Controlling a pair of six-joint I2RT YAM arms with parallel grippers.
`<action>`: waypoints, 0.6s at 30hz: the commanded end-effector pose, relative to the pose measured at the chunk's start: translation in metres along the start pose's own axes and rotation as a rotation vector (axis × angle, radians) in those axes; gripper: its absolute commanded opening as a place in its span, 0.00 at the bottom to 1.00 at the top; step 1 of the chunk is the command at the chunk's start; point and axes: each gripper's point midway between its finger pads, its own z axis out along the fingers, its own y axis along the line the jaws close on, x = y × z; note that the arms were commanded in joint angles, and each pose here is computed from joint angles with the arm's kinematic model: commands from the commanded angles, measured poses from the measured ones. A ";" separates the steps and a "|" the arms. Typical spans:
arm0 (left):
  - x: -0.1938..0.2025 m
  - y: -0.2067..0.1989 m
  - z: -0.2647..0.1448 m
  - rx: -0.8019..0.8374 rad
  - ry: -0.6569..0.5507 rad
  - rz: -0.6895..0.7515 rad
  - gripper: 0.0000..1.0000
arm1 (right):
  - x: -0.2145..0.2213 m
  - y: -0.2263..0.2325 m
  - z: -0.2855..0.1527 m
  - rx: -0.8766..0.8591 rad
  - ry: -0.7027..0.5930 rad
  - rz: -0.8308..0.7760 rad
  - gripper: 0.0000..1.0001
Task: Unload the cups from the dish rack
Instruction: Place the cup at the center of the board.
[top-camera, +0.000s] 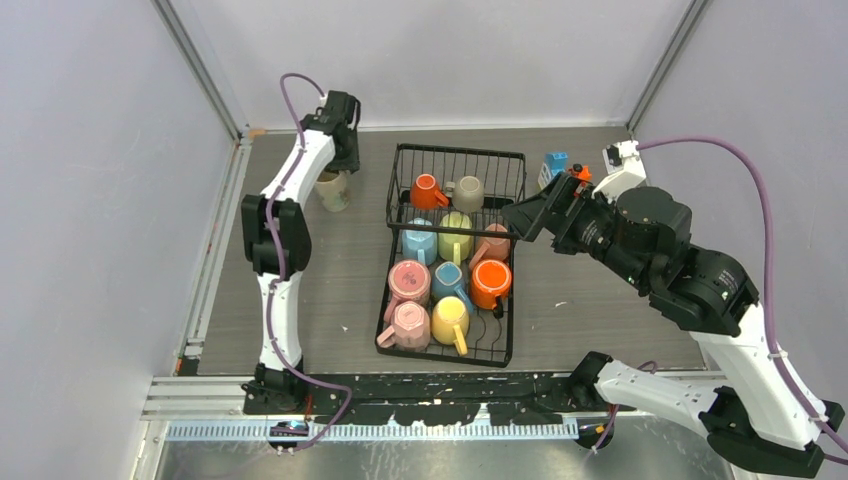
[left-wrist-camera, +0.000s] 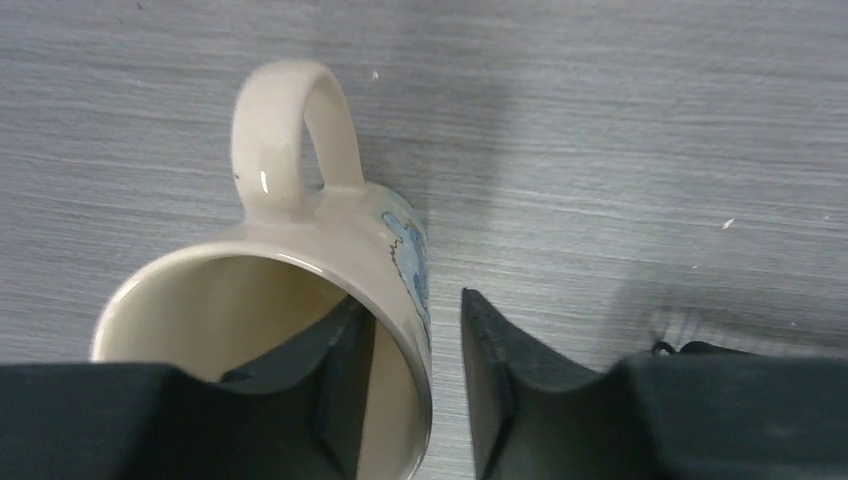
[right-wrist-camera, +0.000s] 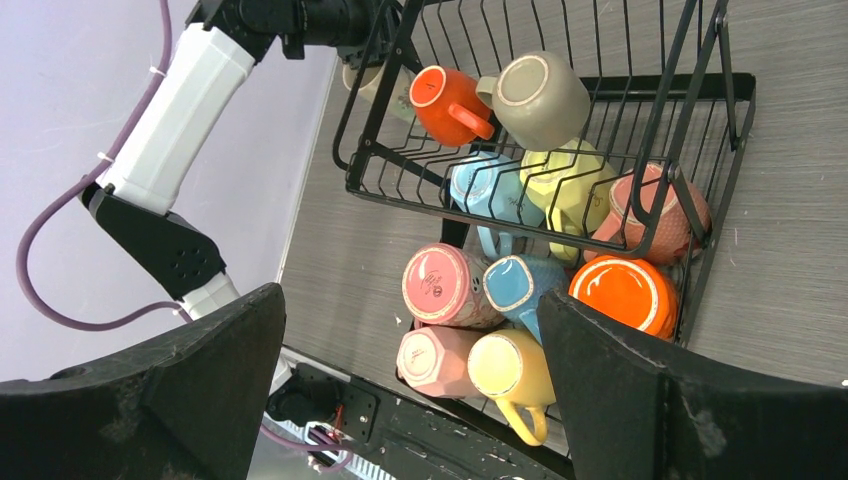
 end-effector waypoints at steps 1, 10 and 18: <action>-0.042 0.002 -0.033 0.018 -0.127 -0.013 0.44 | -0.009 0.005 -0.003 -0.017 -0.030 0.020 1.00; -0.071 0.004 -0.078 0.047 -0.219 -0.029 0.69 | -0.009 0.006 -0.003 -0.013 -0.022 0.005 1.00; -0.100 0.004 -0.147 0.120 -0.351 -0.054 0.92 | -0.001 -0.001 0.001 0.010 -0.002 -0.011 1.00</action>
